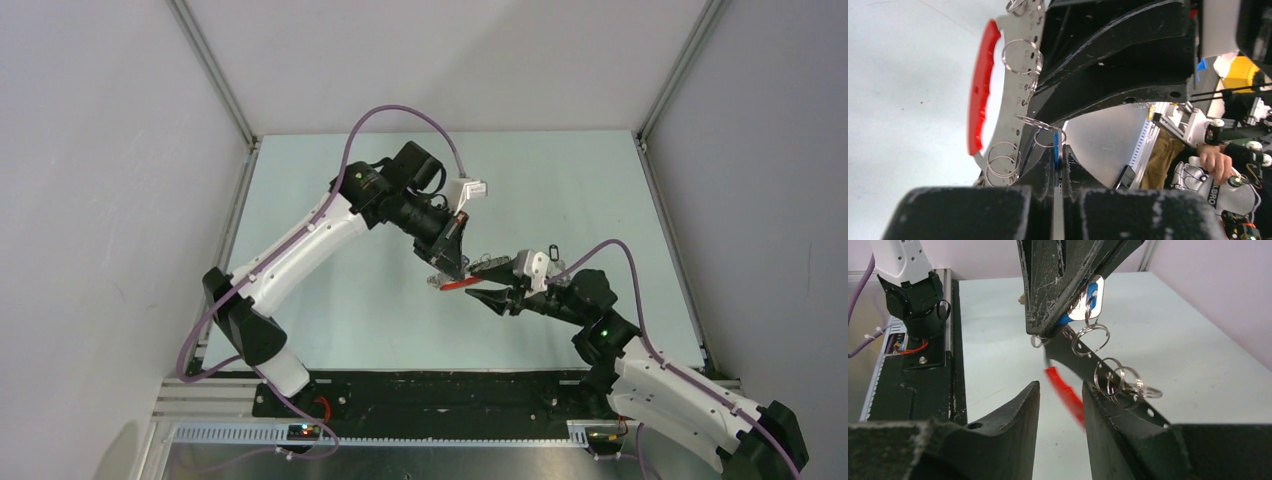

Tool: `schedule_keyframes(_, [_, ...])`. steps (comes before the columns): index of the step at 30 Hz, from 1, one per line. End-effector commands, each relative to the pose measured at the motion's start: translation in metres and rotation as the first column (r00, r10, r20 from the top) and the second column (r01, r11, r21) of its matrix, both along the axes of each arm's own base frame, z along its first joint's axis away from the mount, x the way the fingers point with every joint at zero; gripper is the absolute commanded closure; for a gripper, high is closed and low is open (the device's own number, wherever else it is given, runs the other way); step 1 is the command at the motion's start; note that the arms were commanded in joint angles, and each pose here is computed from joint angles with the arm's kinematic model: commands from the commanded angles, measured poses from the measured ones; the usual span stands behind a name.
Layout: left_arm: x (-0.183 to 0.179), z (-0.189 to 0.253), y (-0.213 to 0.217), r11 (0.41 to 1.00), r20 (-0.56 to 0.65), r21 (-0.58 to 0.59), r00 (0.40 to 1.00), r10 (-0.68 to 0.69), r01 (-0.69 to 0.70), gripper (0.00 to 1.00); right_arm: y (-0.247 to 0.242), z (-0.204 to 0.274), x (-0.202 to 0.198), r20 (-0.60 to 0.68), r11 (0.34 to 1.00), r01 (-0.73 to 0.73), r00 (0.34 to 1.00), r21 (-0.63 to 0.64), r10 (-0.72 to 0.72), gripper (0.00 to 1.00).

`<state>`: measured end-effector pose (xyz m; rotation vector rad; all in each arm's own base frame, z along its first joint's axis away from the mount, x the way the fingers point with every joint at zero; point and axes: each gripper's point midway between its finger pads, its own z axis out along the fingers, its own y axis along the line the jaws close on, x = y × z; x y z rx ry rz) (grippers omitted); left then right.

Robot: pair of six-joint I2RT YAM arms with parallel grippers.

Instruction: Remove the keys from the keyring

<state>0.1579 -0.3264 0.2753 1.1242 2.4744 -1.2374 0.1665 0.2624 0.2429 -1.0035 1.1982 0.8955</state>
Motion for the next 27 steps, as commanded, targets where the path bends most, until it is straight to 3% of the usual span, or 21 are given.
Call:
schedule_keyframes(1, [-0.002,0.035,-0.014,0.987,-0.023,-0.157,0.998,-0.05,0.046,1.0,-0.001,0.037,0.008,0.152,0.995,0.021,0.988,0.098,-0.036,0.59])
schedule_keyframes(12, [0.019,0.061,-0.028,0.954,-0.14,-0.297,0.987,-0.083,0.038,1.0,-0.013,0.055,0.038,0.194,0.985,0.105,0.972,0.135,-0.13,0.59])
schedule_keyframes(17, [0.043,0.053,-0.031,0.957,-0.386,-0.267,0.923,0.002,-0.114,1.0,-0.021,0.062,0.053,0.205,0.978,0.141,0.964,0.155,-0.172,0.6])
schedule_keyframes(22, [0.064,0.056,-0.031,0.948,-0.364,-0.28,0.93,0.039,-0.15,1.0,-0.025,0.07,0.068,0.214,0.972,0.164,0.957,0.167,-0.198,0.61])
schedule_keyframes(27, [0.107,0.05,-0.025,0.926,-0.372,-0.232,0.907,0.199,-0.298,1.0,-0.025,0.073,0.09,0.219,0.968,0.189,0.95,0.167,-0.224,0.61])
